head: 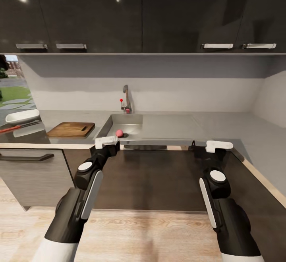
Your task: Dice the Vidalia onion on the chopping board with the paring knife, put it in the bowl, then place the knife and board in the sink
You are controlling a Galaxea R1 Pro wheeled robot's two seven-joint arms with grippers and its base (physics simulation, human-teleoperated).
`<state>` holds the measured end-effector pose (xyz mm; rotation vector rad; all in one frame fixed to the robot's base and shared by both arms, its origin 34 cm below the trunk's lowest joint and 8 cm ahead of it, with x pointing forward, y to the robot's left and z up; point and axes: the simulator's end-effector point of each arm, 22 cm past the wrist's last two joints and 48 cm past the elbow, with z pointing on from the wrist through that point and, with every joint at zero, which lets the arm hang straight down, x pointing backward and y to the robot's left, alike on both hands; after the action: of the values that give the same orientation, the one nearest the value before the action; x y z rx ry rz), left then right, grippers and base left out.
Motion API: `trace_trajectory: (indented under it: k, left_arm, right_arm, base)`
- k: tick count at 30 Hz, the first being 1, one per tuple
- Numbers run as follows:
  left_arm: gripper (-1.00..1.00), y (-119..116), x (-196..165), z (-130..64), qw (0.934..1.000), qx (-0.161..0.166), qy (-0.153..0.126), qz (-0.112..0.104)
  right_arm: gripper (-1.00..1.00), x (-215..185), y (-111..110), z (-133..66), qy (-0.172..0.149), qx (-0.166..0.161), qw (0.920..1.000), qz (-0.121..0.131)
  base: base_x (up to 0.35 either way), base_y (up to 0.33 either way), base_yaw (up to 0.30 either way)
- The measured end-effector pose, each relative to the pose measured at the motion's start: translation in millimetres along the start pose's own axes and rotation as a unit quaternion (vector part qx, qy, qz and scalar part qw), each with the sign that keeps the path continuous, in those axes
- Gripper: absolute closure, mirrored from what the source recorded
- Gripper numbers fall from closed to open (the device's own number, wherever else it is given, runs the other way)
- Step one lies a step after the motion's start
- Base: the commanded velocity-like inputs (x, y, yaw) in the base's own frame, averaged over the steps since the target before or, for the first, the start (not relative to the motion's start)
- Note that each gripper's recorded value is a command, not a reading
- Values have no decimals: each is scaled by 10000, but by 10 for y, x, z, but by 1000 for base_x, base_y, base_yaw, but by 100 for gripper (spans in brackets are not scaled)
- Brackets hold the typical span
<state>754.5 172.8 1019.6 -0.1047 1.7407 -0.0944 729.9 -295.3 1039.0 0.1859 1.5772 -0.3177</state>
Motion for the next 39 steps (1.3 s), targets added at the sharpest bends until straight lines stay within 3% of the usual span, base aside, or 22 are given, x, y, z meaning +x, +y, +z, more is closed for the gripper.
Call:
trace_trajectory:
  k: [18, 39]
  left_arm:
    - [-100, -52, -62, 2, 10000, 43, -75, 35]
    - [-100, -31, -69, -1, 9999, 0, -88, 107]
  right_arm:
    - [-100, -39, 5, -1, -89, -4, 10000, 33]
    - [-100, -42, 5, -3, -92, -4, 10000, 34]
  base:
    - [7, 0, 0]
    - [220, 0, 0]
